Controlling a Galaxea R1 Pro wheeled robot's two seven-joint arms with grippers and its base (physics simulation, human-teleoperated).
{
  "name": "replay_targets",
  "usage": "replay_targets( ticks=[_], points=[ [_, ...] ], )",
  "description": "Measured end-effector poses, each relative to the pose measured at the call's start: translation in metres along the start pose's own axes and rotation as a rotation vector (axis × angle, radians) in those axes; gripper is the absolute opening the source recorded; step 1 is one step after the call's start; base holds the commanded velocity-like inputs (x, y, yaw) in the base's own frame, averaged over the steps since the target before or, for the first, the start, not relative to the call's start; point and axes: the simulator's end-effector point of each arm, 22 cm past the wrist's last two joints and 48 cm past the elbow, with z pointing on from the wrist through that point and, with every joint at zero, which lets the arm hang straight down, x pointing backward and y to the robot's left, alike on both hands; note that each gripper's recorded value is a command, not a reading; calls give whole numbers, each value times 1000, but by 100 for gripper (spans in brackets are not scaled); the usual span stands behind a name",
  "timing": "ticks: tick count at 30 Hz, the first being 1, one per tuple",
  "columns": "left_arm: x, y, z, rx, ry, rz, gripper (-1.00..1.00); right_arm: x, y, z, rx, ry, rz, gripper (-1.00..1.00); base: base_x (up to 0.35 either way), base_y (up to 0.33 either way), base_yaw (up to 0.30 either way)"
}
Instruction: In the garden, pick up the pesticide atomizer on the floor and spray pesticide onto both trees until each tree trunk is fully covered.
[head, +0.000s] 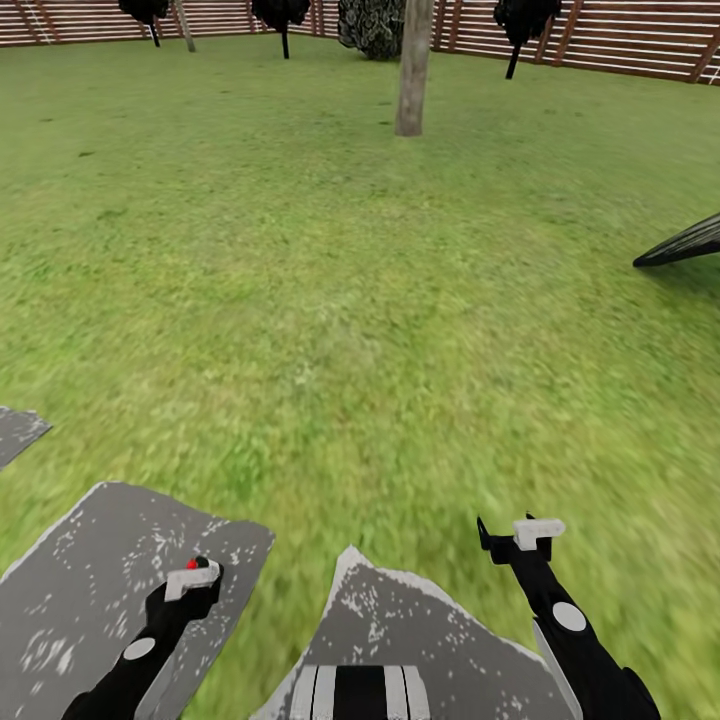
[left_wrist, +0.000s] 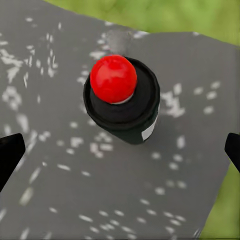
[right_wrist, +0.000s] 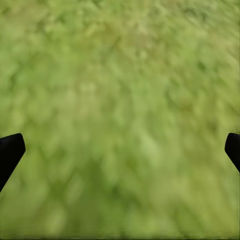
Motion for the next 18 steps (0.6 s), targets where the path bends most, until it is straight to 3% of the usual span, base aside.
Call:
replay_targets(
  ticks=[5, 18],
  points=[
    [12, -3, 4, 7, 19, 35, 100, 16, 2, 3, -3, 27, -1, 100, 0, 0, 0],
    [36, -4, 9, 8, 61, 48, 100, 41, 5, 6, -9, 71, -4, 100, 0, 0, 0]
  ],
)
